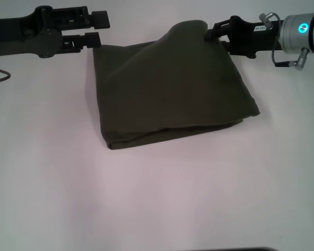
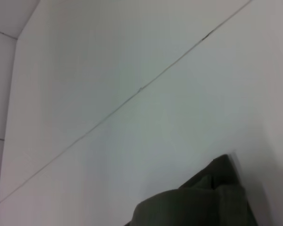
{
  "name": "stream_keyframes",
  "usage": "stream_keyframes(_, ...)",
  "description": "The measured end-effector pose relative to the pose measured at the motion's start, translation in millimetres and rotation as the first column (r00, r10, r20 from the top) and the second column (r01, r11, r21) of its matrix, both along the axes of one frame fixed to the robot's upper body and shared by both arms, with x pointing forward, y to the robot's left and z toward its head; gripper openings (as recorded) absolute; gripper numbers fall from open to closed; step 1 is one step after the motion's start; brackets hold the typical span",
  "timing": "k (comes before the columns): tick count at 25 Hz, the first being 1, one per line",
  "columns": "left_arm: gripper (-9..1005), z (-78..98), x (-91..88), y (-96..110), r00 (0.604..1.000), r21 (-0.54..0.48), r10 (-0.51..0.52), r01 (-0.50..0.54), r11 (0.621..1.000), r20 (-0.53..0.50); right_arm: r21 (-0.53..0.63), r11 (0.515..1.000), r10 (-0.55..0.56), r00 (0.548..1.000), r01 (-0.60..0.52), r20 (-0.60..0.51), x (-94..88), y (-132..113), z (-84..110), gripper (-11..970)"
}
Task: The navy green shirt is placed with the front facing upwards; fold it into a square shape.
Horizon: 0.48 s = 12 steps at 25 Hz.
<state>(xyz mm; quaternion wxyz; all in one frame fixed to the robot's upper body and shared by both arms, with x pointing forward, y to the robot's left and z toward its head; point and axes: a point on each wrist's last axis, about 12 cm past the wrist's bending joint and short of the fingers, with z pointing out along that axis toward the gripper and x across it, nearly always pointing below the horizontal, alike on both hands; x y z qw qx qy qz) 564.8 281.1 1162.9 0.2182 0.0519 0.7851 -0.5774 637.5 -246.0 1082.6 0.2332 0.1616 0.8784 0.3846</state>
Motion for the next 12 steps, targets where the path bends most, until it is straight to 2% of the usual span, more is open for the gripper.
stream_keyframes(12, 703, 0.2, 1.5, -1.1, 1.000, 0.000, 0.002, -0.002, 1.000, 0.002, -0.040, 0.998, 0.047, 0.995, -0.044, 0.090, 11.9, 9.8, 11.9, 436)
